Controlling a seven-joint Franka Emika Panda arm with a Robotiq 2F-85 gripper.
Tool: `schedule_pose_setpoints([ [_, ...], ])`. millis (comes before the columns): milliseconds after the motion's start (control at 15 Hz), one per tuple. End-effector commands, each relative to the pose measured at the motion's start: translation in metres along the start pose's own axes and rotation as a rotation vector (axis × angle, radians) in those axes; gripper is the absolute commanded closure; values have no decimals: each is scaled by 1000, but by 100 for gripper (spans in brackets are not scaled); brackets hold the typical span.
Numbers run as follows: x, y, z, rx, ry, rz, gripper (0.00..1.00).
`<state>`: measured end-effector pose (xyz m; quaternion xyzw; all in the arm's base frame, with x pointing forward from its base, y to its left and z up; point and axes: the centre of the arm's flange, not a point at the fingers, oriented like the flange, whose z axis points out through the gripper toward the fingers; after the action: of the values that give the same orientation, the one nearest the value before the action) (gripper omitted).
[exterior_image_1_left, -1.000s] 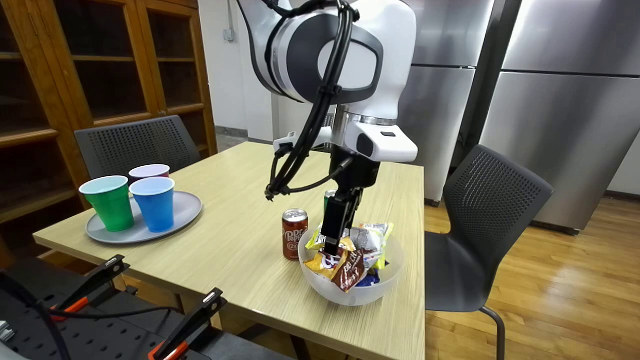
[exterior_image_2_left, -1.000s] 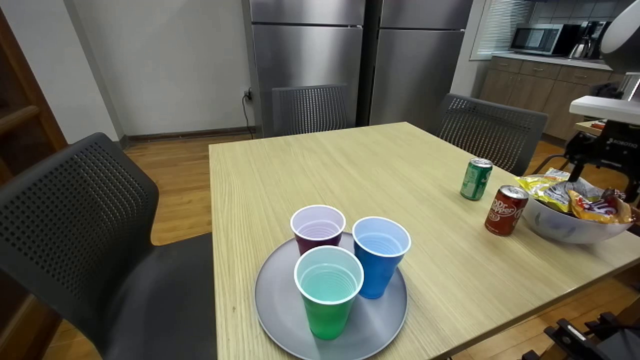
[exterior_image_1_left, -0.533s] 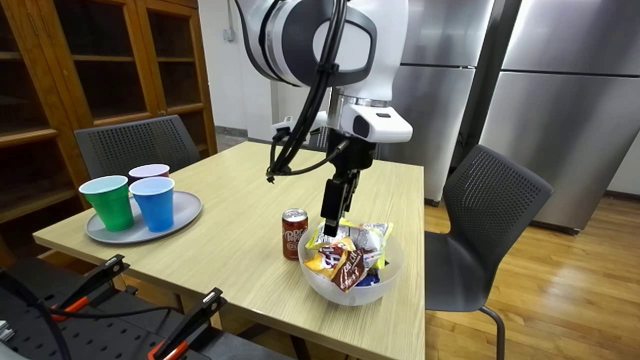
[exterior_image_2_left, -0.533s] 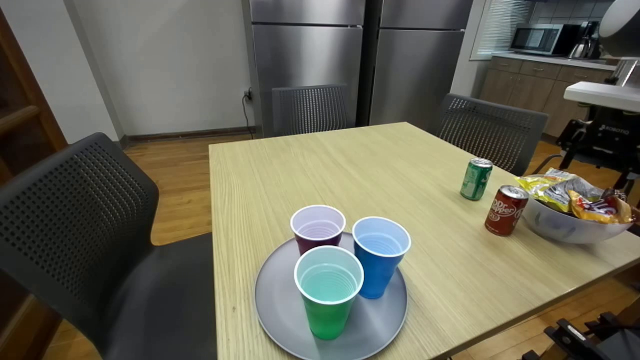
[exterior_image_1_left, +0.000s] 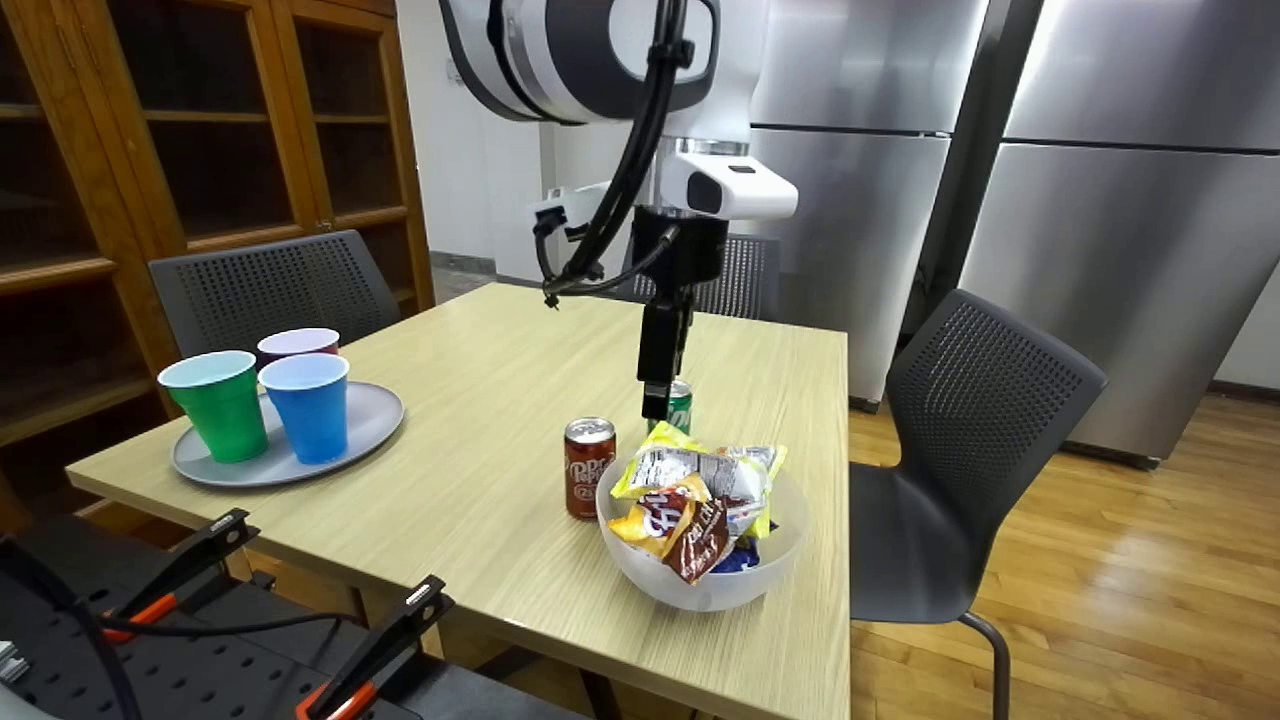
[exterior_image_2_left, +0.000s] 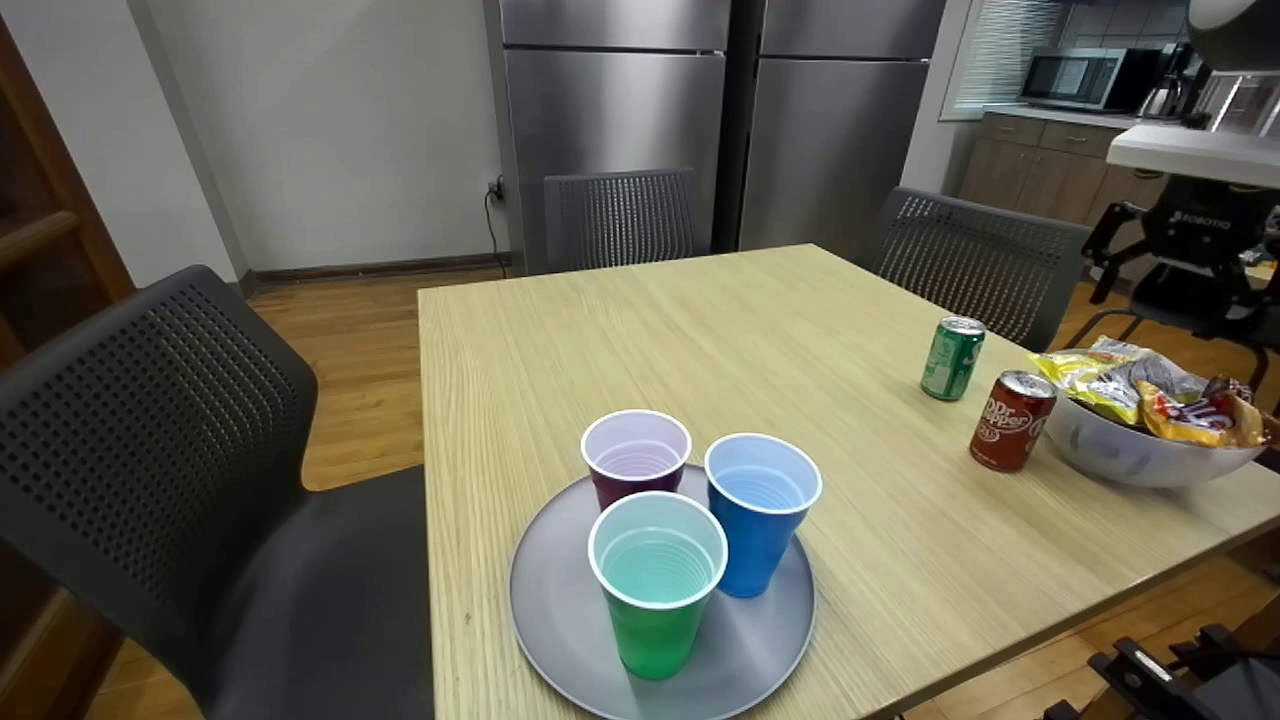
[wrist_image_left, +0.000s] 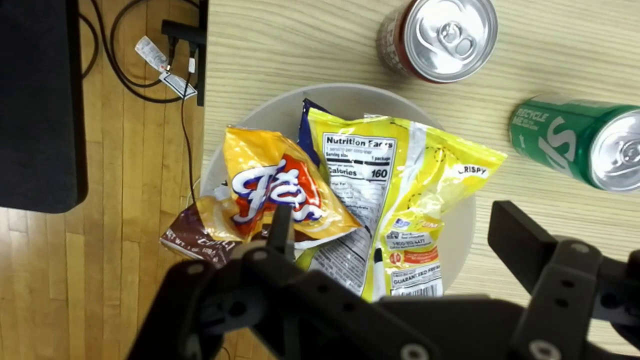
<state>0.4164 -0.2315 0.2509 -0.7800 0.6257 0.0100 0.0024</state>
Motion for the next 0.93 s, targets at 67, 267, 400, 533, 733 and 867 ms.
schedule_pose_setpoints([
  [67,-30,-17,-27,-30,20,-129,0],
  [267,-51,-29,-33,-45,42,-233,0],
  [400,-68,-37,-37,-57,51,-315,0],
  [533,-85,-44,-39,-70,57,-398,0],
  [733,-112,-53,-42,-99,72,-524,0],
  [867,-131,-56,-43,-125,79,-624,0],
])
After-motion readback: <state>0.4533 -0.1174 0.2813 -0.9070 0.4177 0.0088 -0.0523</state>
